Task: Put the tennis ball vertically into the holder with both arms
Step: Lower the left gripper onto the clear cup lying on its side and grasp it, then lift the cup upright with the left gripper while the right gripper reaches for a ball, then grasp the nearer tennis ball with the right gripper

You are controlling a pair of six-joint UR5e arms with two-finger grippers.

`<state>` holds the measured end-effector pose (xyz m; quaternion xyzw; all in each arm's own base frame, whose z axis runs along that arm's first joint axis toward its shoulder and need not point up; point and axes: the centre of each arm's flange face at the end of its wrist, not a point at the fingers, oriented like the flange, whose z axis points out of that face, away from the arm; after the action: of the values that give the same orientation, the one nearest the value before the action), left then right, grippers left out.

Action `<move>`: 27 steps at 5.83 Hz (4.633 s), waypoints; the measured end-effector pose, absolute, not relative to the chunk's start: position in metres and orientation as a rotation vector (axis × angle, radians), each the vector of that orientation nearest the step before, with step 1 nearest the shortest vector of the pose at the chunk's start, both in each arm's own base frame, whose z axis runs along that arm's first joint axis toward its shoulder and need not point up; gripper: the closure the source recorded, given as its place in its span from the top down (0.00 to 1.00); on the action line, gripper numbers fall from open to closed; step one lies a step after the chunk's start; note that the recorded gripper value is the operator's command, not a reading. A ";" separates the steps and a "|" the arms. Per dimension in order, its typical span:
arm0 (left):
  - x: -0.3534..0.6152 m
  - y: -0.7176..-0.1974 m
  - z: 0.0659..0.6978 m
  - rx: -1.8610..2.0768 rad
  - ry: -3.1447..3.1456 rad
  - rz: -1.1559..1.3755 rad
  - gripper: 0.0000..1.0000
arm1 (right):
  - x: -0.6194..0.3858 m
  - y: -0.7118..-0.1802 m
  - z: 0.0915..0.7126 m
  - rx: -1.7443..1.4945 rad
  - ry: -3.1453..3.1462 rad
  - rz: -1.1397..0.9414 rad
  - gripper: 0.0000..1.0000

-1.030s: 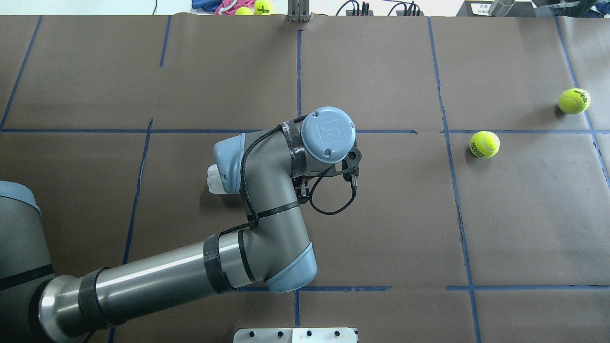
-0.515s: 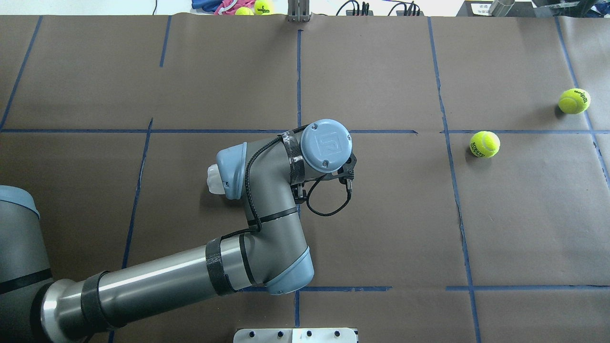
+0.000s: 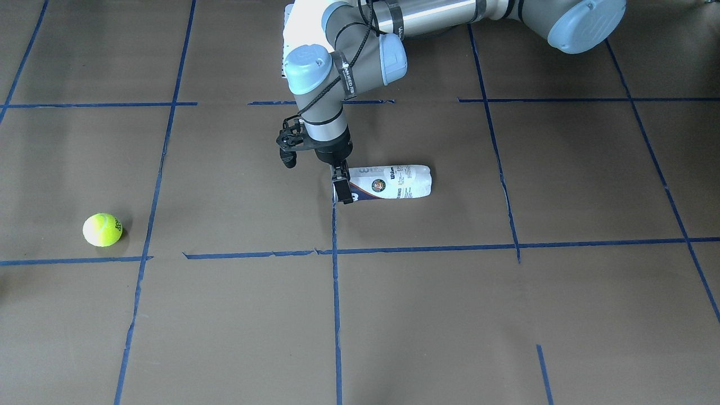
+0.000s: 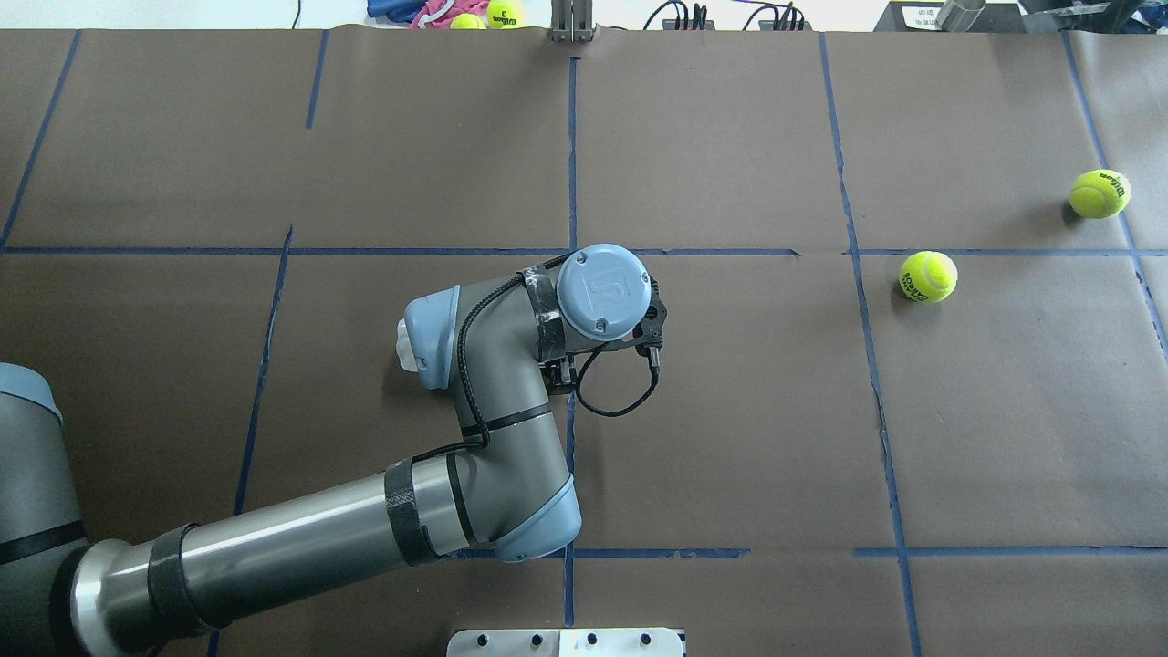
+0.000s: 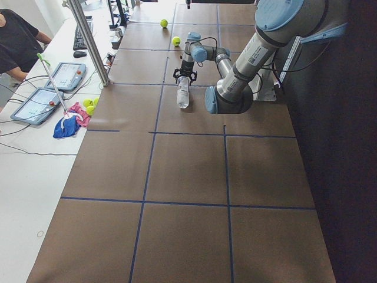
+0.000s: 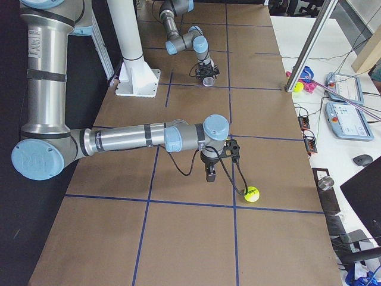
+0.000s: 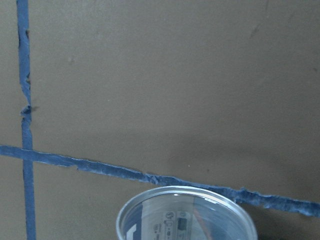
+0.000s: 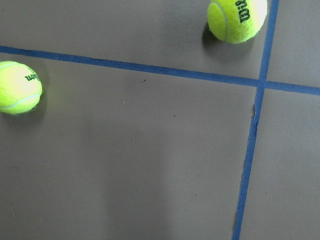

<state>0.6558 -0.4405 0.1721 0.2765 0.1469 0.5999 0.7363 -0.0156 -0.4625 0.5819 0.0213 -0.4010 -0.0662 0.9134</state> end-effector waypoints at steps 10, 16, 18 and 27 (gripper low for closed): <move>0.567 -0.477 0.062 1.176 0.855 0.627 0.67 | -0.112 -0.525 0.478 0.082 -0.867 -0.164 0.99; 0.532 -0.431 0.175 1.526 1.168 0.168 0.72 | -0.248 -0.536 0.423 0.213 -0.741 -0.157 0.99; 0.546 -0.422 0.197 1.542 1.185 0.127 0.74 | -0.251 -0.538 0.434 0.194 -0.730 -0.154 1.00; 0.558 -0.408 0.221 1.530 1.196 0.128 0.75 | -0.317 -0.548 0.459 0.218 -0.735 -0.213 0.03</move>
<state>0.5583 -0.4076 0.2208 0.6501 0.5078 0.0544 0.5627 -0.3166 -0.5478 0.4592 0.1062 -0.3578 -0.1039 0.9219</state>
